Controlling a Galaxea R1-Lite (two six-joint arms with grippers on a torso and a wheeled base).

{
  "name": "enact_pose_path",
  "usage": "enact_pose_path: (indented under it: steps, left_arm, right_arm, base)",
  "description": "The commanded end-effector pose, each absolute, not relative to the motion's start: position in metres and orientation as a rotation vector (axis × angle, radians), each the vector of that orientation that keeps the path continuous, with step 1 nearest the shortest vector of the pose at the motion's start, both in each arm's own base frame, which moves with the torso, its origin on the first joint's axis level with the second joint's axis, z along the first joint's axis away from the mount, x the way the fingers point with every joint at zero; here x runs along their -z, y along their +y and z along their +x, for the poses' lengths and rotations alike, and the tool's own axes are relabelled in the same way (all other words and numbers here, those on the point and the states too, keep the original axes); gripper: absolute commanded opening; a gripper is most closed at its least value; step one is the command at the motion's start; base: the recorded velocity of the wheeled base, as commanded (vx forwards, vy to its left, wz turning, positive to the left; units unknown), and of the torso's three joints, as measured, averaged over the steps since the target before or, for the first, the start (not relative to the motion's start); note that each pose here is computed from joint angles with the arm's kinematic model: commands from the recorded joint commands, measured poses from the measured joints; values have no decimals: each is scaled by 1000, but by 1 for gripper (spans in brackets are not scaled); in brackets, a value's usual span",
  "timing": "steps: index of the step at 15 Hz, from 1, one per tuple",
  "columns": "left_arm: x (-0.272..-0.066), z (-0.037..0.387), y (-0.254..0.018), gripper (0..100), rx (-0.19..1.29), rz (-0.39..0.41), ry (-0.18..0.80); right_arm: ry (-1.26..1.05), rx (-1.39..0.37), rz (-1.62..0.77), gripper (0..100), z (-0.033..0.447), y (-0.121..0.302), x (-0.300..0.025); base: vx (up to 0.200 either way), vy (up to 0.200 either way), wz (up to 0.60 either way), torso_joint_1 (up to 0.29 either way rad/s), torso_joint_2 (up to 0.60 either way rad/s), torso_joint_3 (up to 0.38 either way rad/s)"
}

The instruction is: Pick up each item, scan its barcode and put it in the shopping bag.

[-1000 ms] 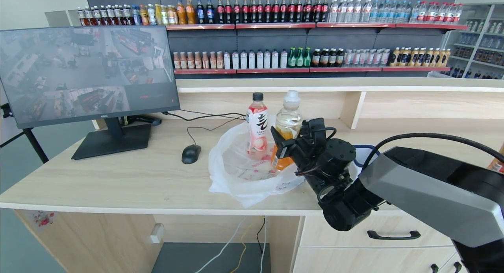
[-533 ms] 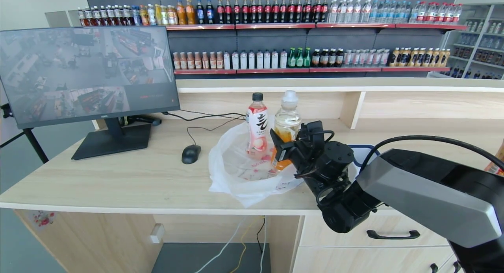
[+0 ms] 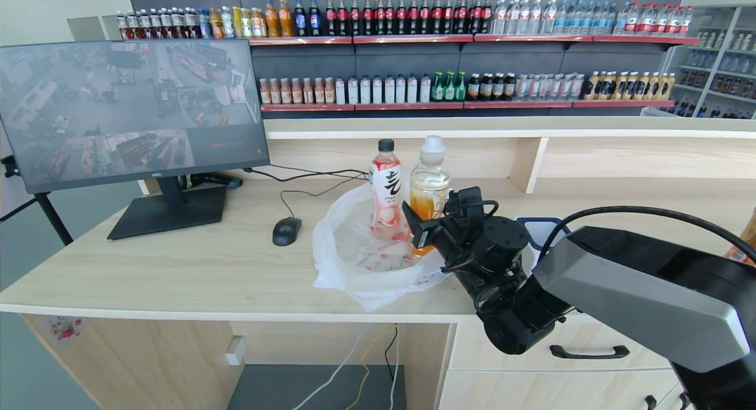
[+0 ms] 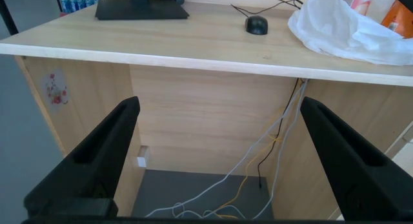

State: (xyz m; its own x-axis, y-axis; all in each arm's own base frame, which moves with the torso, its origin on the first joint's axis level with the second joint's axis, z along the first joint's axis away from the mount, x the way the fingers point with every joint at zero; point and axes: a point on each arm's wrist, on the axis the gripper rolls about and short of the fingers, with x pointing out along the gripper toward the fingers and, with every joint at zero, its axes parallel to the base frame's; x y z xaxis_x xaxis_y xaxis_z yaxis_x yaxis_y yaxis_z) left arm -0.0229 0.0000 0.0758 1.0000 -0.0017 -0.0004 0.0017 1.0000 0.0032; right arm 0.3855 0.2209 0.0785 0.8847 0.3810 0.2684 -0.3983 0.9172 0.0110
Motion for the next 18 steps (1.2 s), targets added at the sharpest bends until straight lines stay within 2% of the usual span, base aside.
enact_pose_path:
  steps: [1, 6, 11, 13, 16, 18]
  left_arm:
    - [-76, -23, 0, 100, 2, 3, 0]
    - [-76, -23, 0, 100, 2, 3, 0]
    - [-76, -23, 0, 100, 2, 3, 0]
    - [-76, -23, 0, 100, 2, 3, 0]
    - [-76, -23, 0, 100, 2, 3, 0]
    - [-76, -23, 0, 100, 2, 5, 0]
  right_arm:
    - [-273, -405, 68, 100, 385, 221, -80]
    - [-260, -408, 69, 100, 378, 217, -85]
    - [-264, -426, 73, 100, 358, 215, -104]
    - [-280, -432, 79, 100, 348, 211, -119]
    - [-323, -467, 97, 100, 308, 204, -157]
    - [-314, -465, 102, 100, 283, 196, -168]
  base:
    - [0, 0, 0, 0, 0, 0]
    - [0, 0, 0, 0, 0, 0]
    - [0, 0, 0, 0, 0, 0]
    - [0, 0, 0, 0, 0, 0]
    - [0, 0, 0, 0, 0, 0]
    - [0, 0, 0, 0, 0, 0]
